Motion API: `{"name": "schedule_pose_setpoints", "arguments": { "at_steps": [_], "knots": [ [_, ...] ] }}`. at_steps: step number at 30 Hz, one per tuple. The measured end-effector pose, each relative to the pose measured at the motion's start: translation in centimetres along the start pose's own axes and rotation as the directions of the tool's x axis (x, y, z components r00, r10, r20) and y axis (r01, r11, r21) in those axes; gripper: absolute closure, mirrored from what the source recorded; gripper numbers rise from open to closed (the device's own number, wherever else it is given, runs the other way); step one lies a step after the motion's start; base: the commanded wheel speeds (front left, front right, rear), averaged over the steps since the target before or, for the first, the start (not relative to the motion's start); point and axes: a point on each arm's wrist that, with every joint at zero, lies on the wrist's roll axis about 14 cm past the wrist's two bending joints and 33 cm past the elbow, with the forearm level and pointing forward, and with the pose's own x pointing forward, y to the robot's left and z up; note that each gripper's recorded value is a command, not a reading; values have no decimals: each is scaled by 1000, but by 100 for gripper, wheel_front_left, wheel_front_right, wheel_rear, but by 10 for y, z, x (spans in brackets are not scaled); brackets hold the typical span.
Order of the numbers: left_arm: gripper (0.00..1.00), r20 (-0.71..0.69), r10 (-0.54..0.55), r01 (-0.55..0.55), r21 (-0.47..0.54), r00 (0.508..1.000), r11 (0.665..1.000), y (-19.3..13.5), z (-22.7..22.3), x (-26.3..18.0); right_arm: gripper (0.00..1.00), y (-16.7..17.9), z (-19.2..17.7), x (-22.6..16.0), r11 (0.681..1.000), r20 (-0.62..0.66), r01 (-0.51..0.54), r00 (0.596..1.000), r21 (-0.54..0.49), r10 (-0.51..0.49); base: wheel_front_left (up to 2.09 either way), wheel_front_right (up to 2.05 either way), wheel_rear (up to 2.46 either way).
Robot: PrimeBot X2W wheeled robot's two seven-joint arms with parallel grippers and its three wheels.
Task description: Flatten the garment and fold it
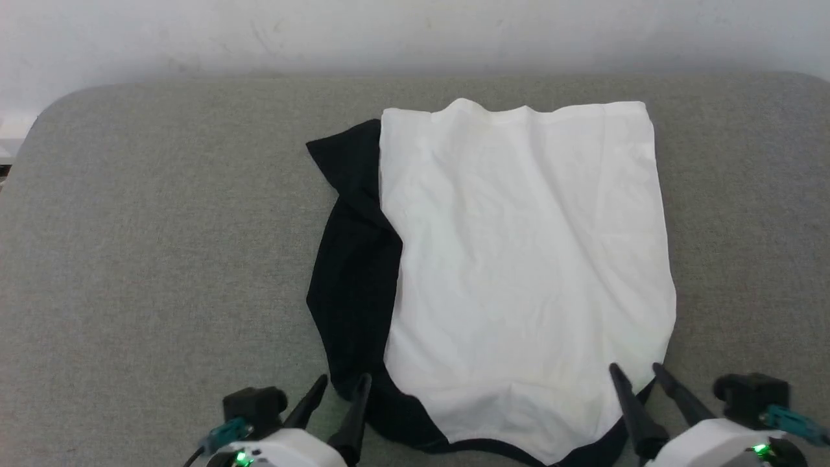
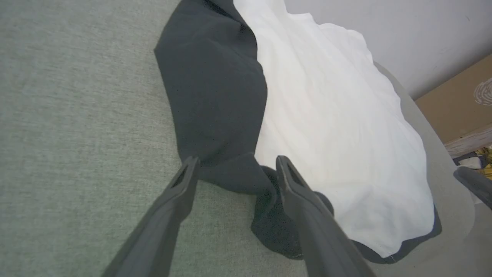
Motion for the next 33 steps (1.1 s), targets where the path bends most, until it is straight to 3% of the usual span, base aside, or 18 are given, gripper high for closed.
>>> {"name": "schedule_pose_setpoints", "arguments": {
  "at_steps": [4, 10, 14, 26, 33],
  "knots": [
    [0, 133, 56, -57, 10, 990, 998, 7, 30, -13, 0, -4, 36, -12, 1000, 131, 15, 991, -10, -14, 0, 0, 0],
    [0, 465, 113, -123, -9, 878, 992, 2, 113, -28, 0, -3, 95, -27, 996, 411, 38, 911, -82, -1, 0, 0, 0],
    [0, 602, 81, -161, 80, 794, 984, -7, 148, -43, 0, 0, 109, -35, 990, 512, 55, 859, -127, 18, 0, 0, 0],
    [0, 598, 62, -209, 180, 799, 961, -9, 136, -43, 0, -15, 97, -43, 991, 525, 96, 851, -95, -32, 0, 0, 0],
    [0, 533, -52, -110, 268, 845, 957, -13, 140, -5, 0, -20, 95, -33, 991, 513, 104, 857, -87, -45, 0, 0, 0]
  ]
}}
